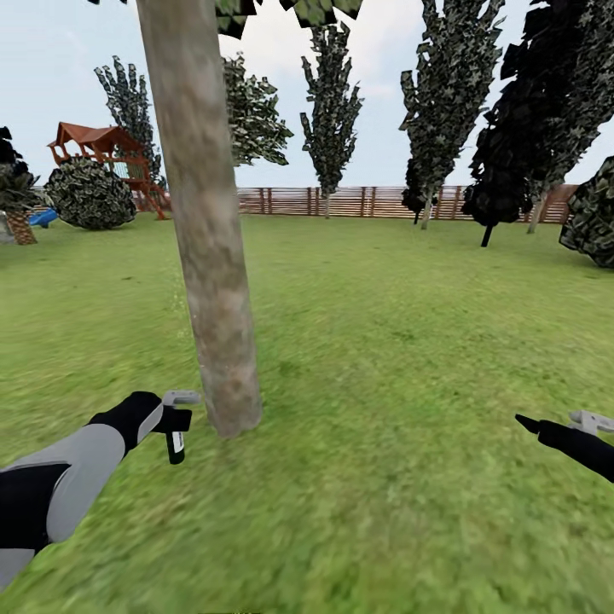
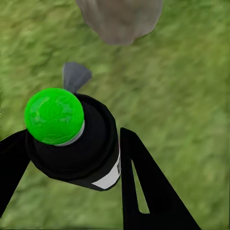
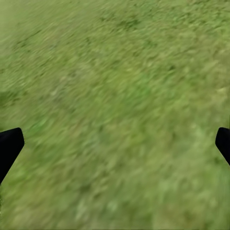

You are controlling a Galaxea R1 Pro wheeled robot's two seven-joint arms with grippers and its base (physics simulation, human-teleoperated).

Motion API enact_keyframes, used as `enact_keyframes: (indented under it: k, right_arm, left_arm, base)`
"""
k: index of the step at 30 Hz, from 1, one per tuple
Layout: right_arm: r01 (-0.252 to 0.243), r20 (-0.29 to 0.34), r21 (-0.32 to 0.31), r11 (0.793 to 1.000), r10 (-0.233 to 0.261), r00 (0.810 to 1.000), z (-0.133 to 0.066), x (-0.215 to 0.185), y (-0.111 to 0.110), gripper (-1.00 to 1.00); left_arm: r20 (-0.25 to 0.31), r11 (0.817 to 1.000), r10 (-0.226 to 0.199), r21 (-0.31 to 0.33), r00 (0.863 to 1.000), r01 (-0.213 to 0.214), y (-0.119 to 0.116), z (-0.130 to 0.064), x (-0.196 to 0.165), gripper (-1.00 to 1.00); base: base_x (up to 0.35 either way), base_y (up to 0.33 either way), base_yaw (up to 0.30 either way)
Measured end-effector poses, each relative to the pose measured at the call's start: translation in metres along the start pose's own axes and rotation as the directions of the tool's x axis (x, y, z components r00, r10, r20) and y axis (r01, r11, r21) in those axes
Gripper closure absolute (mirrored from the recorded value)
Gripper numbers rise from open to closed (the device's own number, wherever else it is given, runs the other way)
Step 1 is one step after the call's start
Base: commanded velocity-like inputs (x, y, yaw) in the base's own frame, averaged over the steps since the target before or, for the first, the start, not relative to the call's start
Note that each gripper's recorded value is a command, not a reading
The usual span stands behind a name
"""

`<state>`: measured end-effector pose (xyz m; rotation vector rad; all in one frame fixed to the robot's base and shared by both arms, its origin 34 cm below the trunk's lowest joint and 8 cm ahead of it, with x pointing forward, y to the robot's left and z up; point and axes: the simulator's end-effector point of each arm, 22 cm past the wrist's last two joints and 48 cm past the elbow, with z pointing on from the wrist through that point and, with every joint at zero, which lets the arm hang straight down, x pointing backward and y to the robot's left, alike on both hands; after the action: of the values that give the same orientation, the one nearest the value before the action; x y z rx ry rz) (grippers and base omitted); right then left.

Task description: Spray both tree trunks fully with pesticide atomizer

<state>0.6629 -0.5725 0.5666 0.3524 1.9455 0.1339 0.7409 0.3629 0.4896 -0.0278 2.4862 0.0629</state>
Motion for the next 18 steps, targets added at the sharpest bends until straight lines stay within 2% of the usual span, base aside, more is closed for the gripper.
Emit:
enact_keyframes:
  k: [4, 8, 10, 12, 13, 14, 15, 18]
  right_arm:
    - [0.000, 0.000, 0.000, 1.000, 0.000, 1.000, 0.000, 0.000, 0.000, -1.00]
    - [0.000, 0.000, 0.000, 1.000, 0.000, 1.000, 0.000, 0.000, 0.000, -1.00]
    - [0.000, 0.000, 0.000, 1.000, 0.000, 1.000, 0.000, 0.000, 0.000, -1.00]
    - [0.000, 0.000, 0.000, 1.000, 0.000, 1.000, 0.000, 0.000, 0.000, -1.00]
    - [0.000, 0.000, 0.000, 1.000, 0.000, 1.000, 0.000, 0.000, 0.000, -1.00]
    - [0.000, 0.001, 0.001, 1.000, 0.000, 1.000, 0.000, 0.000, 0.000, -1.00]
    - [0.001, 0.001, 0.002, 1.000, -0.001, 1.000, 0.000, -0.001, -0.001, -1.00]
    - [0.000, 0.000, 0.002, 1.000, 0.000, 1.000, 0.000, 0.000, -0.001, -1.00]
  left_arm:
    - [-0.001, 1.000, -0.001, 0.001, 1.000, 0.001, 0.000, 0.000, 0.000, 1.00]
    - [0.003, 1.000, 0.005, 0.008, 1.000, -0.005, -0.008, 0.000, -0.003, 1.00]
    - [0.025, 1.000, 0.010, 0.003, 1.000, -0.010, -0.007, -0.004, -0.014, 1.00]
    - [0.033, 1.000, 0.008, -0.007, 0.999, -0.008, -0.005, -0.014, -0.031, 1.00]
    - [0.015, 1.000, 0.003, -0.013, 1.000, -0.002, -0.003, -0.023, -0.039, 1.00]
    - [-0.008, 1.000, -0.006, -0.023, 1.000, 0.006, -0.001, -0.040, -0.053, 1.00]
    - [-0.008, 1.000, -0.012, -0.025, 1.000, 0.011, 0.000, -0.048, -0.061, 1.00]
    - [-0.012, 1.000, -0.015, -0.025, 1.000, 0.014, -0.002, -0.054, -0.066, 1.00]
  base:
    - [0.003, -0.156, 0.231]
    - [0.000, -0.015, 0.042]
    - [0.000, -0.002, 0.006]
    - [0.000, -0.001, 0.002]
    - [0.000, 0.000, 0.000]
    - [0.000, 0.000, 0.000]
    - [0.000, 0.000, 0.000]
    - [0.000, 0.000, 0.000]
